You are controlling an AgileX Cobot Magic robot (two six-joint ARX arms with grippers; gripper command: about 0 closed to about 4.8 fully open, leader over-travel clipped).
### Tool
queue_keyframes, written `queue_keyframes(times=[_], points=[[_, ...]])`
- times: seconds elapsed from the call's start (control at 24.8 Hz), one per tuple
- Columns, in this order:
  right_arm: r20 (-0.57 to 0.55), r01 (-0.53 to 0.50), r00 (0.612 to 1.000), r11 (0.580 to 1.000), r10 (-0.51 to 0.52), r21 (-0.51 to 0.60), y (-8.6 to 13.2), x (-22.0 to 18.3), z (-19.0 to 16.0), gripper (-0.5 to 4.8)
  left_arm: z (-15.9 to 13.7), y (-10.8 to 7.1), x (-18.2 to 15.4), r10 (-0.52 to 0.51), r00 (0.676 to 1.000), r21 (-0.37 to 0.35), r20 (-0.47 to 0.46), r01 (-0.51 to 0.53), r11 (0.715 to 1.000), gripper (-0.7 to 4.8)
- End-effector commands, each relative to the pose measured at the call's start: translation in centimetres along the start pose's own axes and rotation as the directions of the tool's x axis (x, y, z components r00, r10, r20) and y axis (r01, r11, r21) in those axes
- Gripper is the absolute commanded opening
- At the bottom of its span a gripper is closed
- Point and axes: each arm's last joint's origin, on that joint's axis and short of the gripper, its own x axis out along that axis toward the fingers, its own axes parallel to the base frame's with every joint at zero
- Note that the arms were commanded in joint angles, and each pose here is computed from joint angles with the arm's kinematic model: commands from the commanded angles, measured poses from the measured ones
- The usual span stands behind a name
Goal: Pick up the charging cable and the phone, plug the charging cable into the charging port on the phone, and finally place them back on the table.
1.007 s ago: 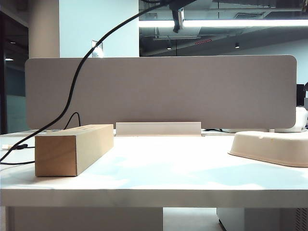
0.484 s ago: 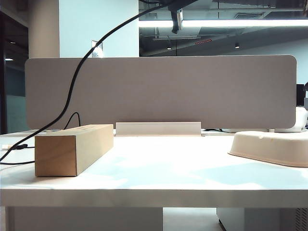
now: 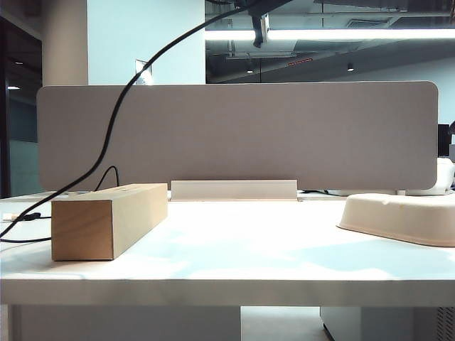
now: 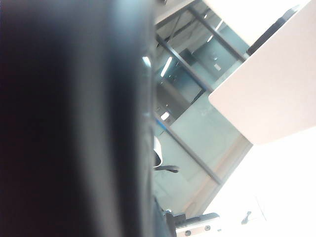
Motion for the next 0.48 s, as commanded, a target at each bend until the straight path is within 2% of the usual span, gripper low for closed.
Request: queue_keyframes(times=[0.04, 0.48], points=[[0.004, -0.036, 0.999, 0.999, 0.036, -0.030, 0.53, 0.11, 0.26, -0.08, 0.87, -0.32, 0.23, -0.008, 1.000, 0.049, 0.029, 0.007, 0.999, -0.06], [0.011, -0.052, 0.999, 0.999, 0.052, -0.015, 0.71, 0.10, 0.34, -0.08, 0.74, 0.16, 0.73, -0.010, 1.000, 0.043, 0.027, 0.009, 0.999, -0.06]])
